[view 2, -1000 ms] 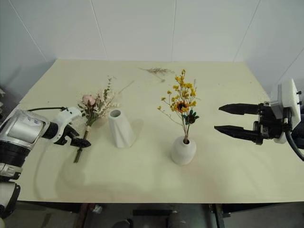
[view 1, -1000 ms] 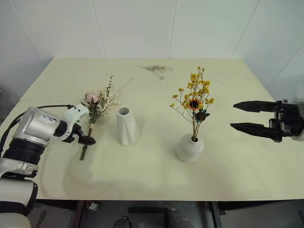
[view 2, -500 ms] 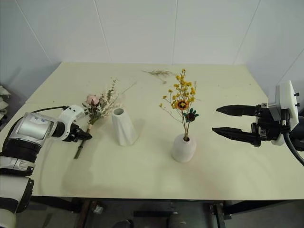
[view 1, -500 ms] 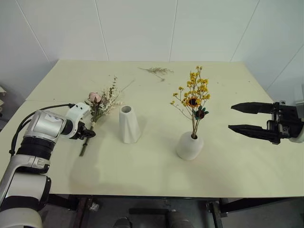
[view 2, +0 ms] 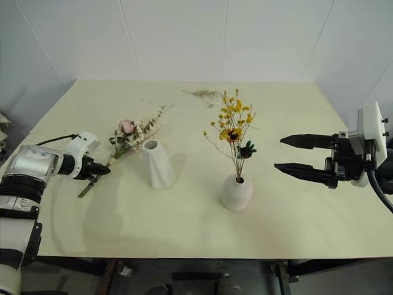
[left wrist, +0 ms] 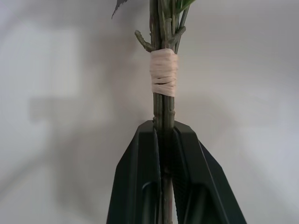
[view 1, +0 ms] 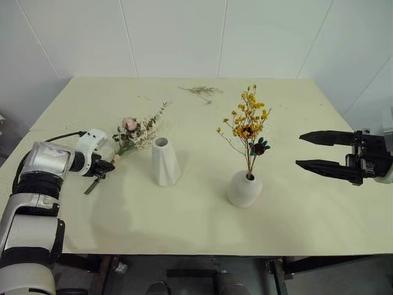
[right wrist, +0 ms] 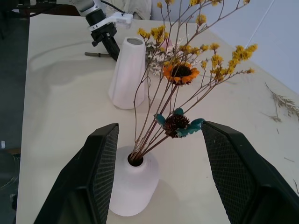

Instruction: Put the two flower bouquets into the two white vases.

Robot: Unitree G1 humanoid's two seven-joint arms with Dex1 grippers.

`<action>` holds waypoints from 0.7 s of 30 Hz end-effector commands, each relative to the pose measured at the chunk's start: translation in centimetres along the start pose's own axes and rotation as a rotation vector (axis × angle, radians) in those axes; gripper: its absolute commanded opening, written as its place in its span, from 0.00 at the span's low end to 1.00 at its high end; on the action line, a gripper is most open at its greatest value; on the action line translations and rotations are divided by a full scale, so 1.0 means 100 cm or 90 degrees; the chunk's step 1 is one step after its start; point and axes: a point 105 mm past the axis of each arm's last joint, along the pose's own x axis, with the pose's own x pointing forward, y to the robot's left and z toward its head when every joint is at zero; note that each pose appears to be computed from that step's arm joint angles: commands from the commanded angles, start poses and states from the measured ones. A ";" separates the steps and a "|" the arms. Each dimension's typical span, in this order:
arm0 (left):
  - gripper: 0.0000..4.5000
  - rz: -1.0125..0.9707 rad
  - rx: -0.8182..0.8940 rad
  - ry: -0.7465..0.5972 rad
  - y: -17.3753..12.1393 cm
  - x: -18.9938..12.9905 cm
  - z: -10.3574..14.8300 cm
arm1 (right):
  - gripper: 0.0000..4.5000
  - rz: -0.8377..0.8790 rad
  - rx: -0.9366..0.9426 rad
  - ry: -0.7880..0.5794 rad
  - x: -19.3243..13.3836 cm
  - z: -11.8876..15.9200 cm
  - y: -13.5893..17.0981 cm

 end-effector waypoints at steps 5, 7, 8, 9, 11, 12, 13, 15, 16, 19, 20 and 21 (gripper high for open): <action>0.01 -0.074 0.058 -0.441 -0.003 -0.054 0.093 | 0.66 -0.053 -0.018 -0.019 -0.011 0.006 -0.003; 0.01 -0.130 0.056 -0.532 -0.014 -0.066 0.107 | 0.66 -0.060 -0.016 -0.021 -0.012 0.007 -0.003; 0.01 -0.156 0.052 -0.576 -0.018 -0.072 0.113 | 0.66 -0.062 -0.015 -0.021 -0.012 0.007 -0.002; 0.01 -0.203 0.047 -0.626 -0.027 -0.080 0.118 | 0.66 -0.065 -0.013 -0.022 -0.012 0.007 -0.001; 0.01 -0.282 0.042 -0.674 -0.042 -0.088 0.121 | 0.66 -0.067 -0.011 -0.023 -0.012 0.007 0.000; 0.01 -0.315 0.033 -0.694 -0.048 -0.090 0.123 | 0.66 -0.069 -0.010 -0.024 -0.013 0.007 0.001; 0.01 -0.333 0.026 -0.700 -0.053 -0.091 0.124 | 0.66 -0.070 -0.010 -0.024 -0.014 0.008 0.001; 0.01 -0.362 0.028 -0.701 -0.063 -0.090 0.125 | 0.66 -0.076 -0.008 -0.043 -0.015 0.016 0.001; 0.01 -0.377 0.030 -0.703 -0.069 -0.090 0.126 | 0.66 -0.079 -0.013 -0.058 -0.015 0.025 0.001; 0.01 -0.416 0.032 -0.715 -0.084 -0.092 0.132 | 0.66 -0.080 -0.022 -0.075 -0.015 0.039 0.003; 0.01 -0.424 0.033 -0.721 -0.089 -0.092 0.136 | 0.66 -0.079 -0.022 -0.074 -0.015 0.040 0.005; 0.01 -0.434 0.035 -0.725 -0.093 -0.093 0.139 | 0.66 -0.077 -0.021 -0.072 -0.015 0.041 0.006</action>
